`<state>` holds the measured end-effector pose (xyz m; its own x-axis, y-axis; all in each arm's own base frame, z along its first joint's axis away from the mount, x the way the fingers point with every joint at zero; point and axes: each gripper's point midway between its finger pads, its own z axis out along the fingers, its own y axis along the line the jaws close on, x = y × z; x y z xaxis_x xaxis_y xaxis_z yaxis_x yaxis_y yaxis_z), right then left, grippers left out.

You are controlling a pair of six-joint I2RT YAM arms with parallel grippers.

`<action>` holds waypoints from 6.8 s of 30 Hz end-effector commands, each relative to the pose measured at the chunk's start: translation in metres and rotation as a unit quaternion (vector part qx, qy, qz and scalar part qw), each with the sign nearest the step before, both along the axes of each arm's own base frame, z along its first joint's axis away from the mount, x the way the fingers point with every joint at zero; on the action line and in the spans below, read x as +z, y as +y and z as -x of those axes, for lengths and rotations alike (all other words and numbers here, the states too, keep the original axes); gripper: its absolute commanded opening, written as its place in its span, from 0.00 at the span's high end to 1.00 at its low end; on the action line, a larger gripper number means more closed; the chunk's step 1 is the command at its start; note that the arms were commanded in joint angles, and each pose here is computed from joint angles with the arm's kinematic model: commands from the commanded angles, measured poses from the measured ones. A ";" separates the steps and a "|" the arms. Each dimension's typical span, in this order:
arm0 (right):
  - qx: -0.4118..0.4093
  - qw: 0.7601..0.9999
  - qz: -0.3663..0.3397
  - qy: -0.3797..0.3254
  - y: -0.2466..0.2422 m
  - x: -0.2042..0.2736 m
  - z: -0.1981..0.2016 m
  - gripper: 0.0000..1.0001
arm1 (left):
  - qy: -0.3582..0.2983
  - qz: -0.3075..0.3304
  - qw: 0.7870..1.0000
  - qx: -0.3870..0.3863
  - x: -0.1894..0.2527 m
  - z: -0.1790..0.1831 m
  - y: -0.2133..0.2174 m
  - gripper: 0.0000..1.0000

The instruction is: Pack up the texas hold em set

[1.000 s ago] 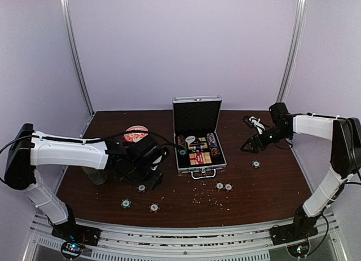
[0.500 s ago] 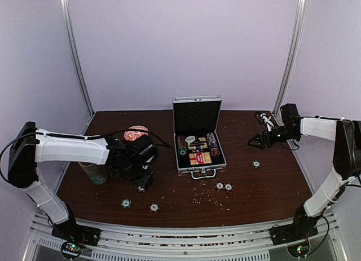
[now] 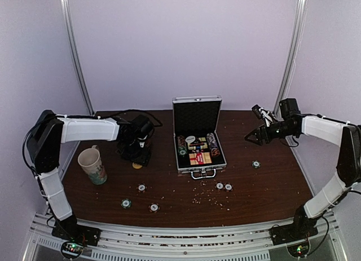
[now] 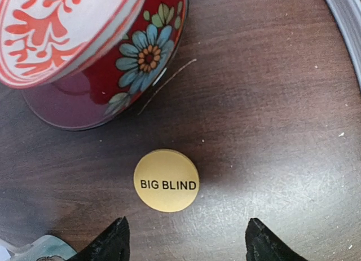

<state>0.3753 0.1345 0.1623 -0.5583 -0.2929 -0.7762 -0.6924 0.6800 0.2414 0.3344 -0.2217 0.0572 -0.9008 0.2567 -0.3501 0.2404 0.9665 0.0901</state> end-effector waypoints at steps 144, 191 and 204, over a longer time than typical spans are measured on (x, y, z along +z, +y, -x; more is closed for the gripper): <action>0.026 0.996 0.069 -0.051 0.023 0.033 -0.001 0.22 | -0.153 0.149 0.931 -0.297 0.106 0.006 -0.238 0.40; 0.279 0.880 0.385 0.006 0.094 -0.118 0.135 0.33 | -0.313 0.041 0.909 -0.271 0.163 0.005 -0.108 0.13; 0.290 0.876 0.386 0.026 0.100 -0.135 0.138 0.34 | -0.313 0.037 0.910 -0.269 0.163 0.005 -0.106 0.13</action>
<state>0.2324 0.2300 0.0271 -0.1745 -0.9650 -0.1956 -0.9781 0.1928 -0.0787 0.3276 -0.3253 0.2133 -0.2828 0.5696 -0.7717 0.6128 0.7263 0.3114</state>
